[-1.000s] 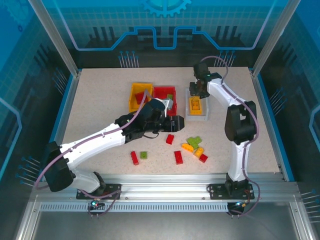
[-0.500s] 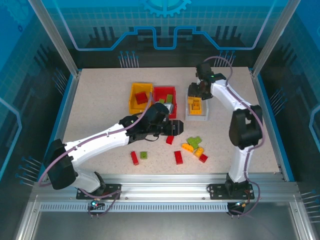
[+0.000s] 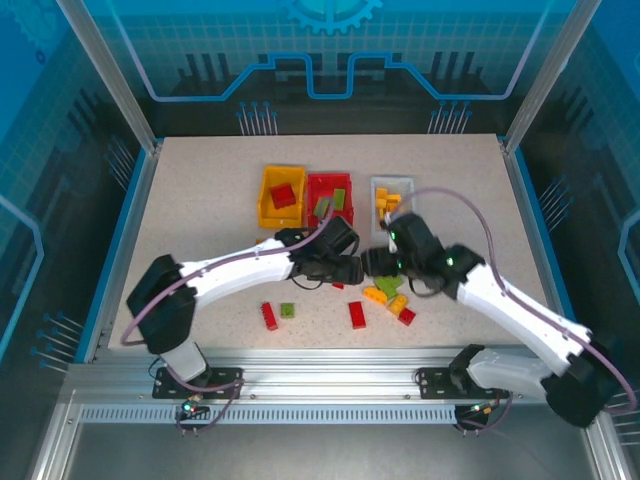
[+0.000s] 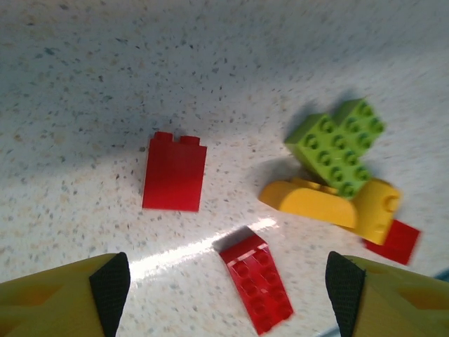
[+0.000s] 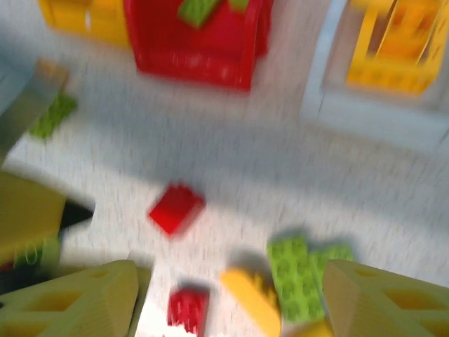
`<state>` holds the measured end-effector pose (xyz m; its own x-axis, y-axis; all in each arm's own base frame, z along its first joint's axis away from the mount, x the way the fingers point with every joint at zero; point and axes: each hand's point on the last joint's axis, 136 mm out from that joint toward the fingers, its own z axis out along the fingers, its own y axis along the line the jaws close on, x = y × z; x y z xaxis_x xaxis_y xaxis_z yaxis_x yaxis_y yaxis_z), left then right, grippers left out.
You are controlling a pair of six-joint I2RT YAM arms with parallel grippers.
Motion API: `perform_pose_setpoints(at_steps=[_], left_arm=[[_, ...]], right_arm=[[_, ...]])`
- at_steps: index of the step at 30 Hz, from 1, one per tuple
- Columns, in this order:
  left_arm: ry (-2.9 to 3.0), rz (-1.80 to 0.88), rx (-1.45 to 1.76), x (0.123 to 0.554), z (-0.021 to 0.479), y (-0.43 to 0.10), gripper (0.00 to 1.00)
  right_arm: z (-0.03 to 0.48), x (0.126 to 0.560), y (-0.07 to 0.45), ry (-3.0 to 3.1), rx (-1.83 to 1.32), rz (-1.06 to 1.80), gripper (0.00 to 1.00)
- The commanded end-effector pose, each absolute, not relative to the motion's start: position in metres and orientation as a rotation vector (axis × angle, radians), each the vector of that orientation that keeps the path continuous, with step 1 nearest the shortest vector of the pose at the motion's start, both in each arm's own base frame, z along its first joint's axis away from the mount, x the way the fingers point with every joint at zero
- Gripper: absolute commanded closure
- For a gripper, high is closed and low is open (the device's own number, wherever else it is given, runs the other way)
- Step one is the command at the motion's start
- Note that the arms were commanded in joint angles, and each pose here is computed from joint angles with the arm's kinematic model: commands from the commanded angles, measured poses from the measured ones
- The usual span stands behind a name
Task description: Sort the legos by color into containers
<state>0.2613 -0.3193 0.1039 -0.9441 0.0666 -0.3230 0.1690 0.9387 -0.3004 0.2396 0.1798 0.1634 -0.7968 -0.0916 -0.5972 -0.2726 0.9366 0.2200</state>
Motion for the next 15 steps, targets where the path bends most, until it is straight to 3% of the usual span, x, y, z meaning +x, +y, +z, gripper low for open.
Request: perform_pose_setpoints(at_steps=[1,8,15], left_arm=[[2.825,-0.312,0.427,0.263,0.088,-0.318,0.21],[2.825,-0.148,0.507,0.285,0.063,-0.319,0.2],[2.868,-0.117,0.48,0.297,0.042,-0.313,0.24]], right_arm=[[0.172,0.207,0.178,2.393,-0.142,0.557,0.24],[0.178,0.167,0.143,2.296,0.033,0.701,0.22],[0.181,0.164,0.141,2.312,0.031,0.694,0.23]])
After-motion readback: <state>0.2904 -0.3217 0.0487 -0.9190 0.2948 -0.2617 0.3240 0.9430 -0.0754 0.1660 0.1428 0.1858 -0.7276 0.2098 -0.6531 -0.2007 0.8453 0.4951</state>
